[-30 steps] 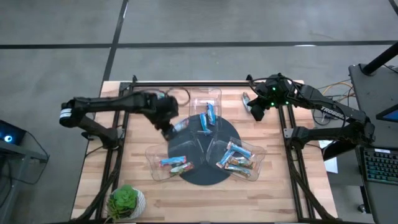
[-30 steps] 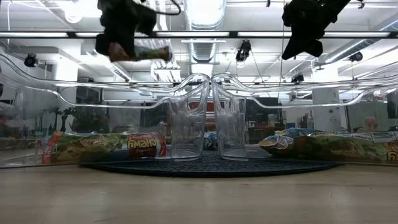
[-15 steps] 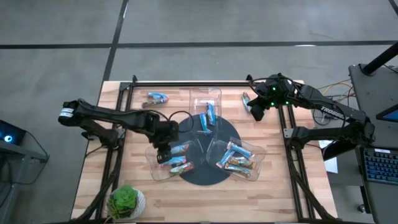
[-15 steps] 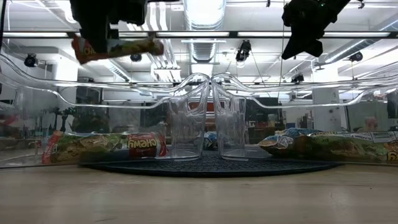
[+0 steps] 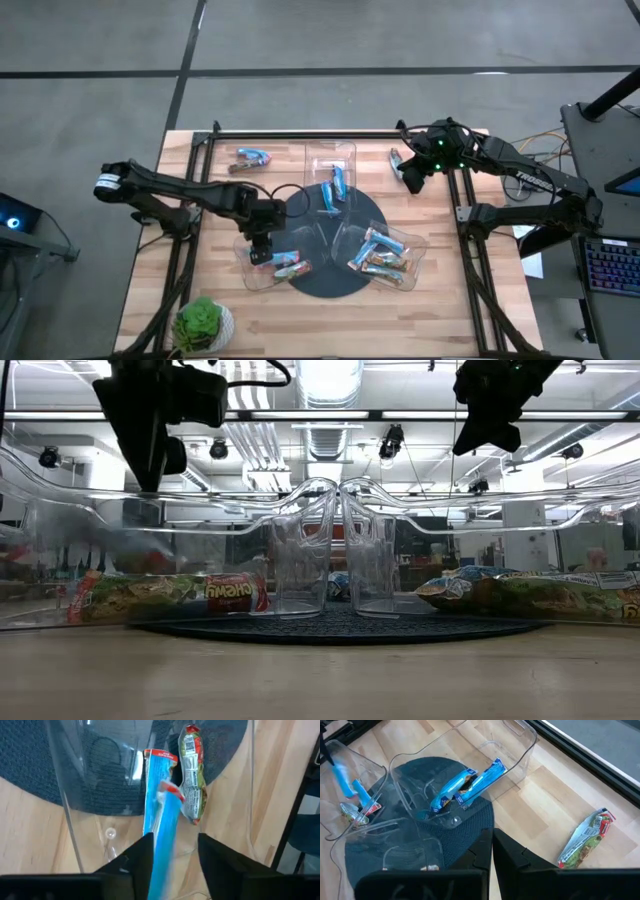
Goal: Pick and place Granola Bars by type
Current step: Put the red granola bar into the left transparent bin
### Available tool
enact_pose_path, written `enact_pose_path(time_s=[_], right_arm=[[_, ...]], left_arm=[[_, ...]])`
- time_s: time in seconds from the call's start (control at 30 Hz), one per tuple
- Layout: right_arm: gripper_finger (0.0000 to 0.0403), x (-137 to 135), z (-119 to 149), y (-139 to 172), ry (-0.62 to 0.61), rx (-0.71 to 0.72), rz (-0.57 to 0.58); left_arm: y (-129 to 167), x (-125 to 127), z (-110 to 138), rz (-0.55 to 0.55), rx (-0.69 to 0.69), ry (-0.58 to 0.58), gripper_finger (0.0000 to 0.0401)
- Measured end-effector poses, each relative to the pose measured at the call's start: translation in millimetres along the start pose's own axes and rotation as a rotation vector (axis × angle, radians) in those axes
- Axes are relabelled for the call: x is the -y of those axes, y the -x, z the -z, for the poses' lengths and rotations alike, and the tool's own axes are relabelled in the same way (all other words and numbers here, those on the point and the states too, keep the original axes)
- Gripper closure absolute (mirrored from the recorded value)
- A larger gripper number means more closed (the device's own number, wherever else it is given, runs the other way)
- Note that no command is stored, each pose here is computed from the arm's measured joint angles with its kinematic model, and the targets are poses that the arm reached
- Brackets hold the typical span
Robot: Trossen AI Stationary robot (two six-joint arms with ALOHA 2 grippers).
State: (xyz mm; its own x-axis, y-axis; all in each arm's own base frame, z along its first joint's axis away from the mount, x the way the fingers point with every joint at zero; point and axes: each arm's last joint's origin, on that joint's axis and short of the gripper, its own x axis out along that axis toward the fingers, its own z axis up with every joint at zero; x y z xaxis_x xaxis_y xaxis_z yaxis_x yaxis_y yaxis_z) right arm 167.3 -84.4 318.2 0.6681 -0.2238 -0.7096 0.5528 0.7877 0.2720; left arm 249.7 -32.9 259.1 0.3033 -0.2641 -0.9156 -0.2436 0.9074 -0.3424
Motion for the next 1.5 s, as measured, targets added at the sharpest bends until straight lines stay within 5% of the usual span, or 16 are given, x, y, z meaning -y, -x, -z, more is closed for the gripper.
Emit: enact_pose_path(time_s=[0.53,0.97,1.1,1.3,1.5], right_arm=[[0.0394,0,0,0,0.004,0.001,0.000],[0.0394,0,0,0,0.005,0.002,0.000],[0.0394,0,0,0,0.005,0.002,0.000],[0.0394,0,0,0,0.001,0.004,0.000],[0.0394,0,-1,0,-0.005,0.007,-0.001]], left_arm=[[2,-12,-5,-0.060,0.033,-0.019,0.0236],[27,-50,-27,-0.122,0.132,0.072,0.0239],[30,-59,-29,-0.139,0.137,0.056,0.0274],[31,-68,-29,-0.179,0.139,0.050,0.0384],[49,-70,-29,-0.218,0.275,0.050,0.0400]])
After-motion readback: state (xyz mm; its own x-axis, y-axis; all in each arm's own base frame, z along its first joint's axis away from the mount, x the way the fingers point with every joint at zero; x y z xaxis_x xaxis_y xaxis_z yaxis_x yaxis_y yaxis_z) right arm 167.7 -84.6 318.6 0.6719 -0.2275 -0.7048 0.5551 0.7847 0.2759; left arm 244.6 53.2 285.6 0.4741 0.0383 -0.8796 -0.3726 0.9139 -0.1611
